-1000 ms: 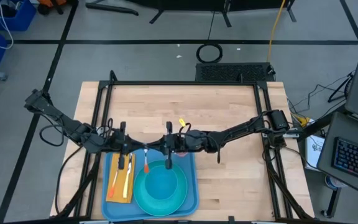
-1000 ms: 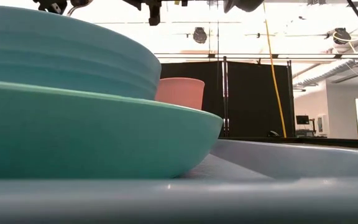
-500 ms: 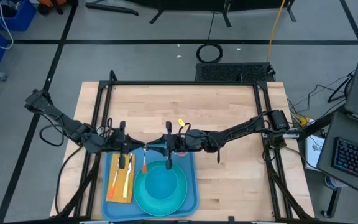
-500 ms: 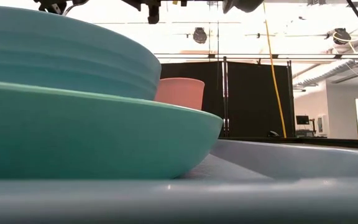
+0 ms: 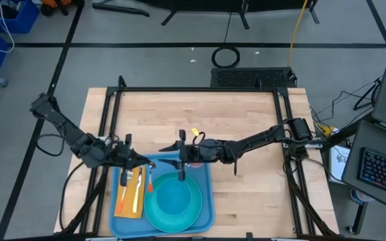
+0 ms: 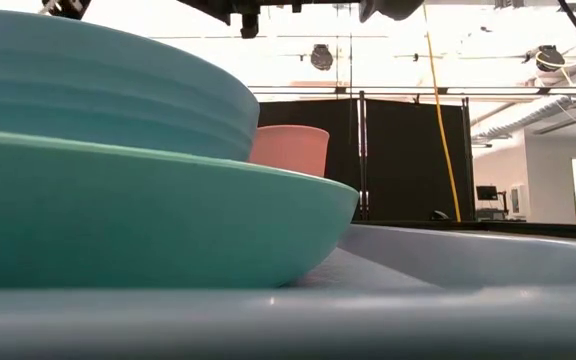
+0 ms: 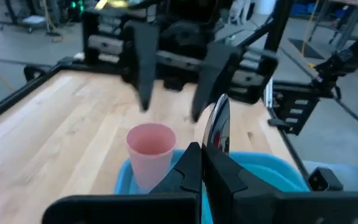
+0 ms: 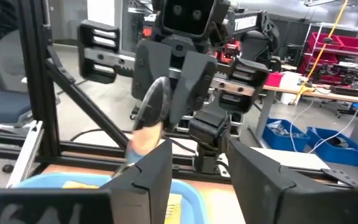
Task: Set up tray
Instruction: Put the orange spoon on top of the yellow table napkin between the orange fork and yellow table knife on the blue tray
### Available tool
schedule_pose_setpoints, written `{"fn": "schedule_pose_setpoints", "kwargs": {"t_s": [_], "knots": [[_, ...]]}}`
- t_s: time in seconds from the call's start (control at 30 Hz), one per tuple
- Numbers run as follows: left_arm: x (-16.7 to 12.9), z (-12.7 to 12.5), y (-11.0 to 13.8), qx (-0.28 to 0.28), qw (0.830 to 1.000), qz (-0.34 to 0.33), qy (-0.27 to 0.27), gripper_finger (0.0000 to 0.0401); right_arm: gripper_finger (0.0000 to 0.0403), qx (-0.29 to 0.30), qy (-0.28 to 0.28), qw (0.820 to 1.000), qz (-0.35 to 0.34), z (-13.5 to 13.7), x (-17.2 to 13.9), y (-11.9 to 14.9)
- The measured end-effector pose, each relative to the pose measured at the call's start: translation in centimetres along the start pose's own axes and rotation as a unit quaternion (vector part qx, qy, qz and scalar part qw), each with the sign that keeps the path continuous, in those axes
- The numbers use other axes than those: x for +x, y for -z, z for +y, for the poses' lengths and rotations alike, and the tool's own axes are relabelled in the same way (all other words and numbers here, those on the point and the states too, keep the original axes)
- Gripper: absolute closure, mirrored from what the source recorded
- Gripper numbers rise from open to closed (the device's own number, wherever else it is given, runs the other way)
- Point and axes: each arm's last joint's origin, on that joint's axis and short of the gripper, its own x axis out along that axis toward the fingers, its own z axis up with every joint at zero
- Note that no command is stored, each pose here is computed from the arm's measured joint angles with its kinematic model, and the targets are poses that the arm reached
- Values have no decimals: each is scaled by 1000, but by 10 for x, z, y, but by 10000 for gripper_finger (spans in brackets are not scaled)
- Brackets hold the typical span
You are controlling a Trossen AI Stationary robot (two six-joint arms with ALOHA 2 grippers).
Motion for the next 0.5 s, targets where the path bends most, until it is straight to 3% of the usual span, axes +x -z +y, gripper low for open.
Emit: {"fn": "schedule_pose_setpoints", "kwargs": {"t_s": [0.5], "knots": [[-17,10,26,-131,985,105,-47,398,250,-10,-7,1000,27,2,-1,5]]}}
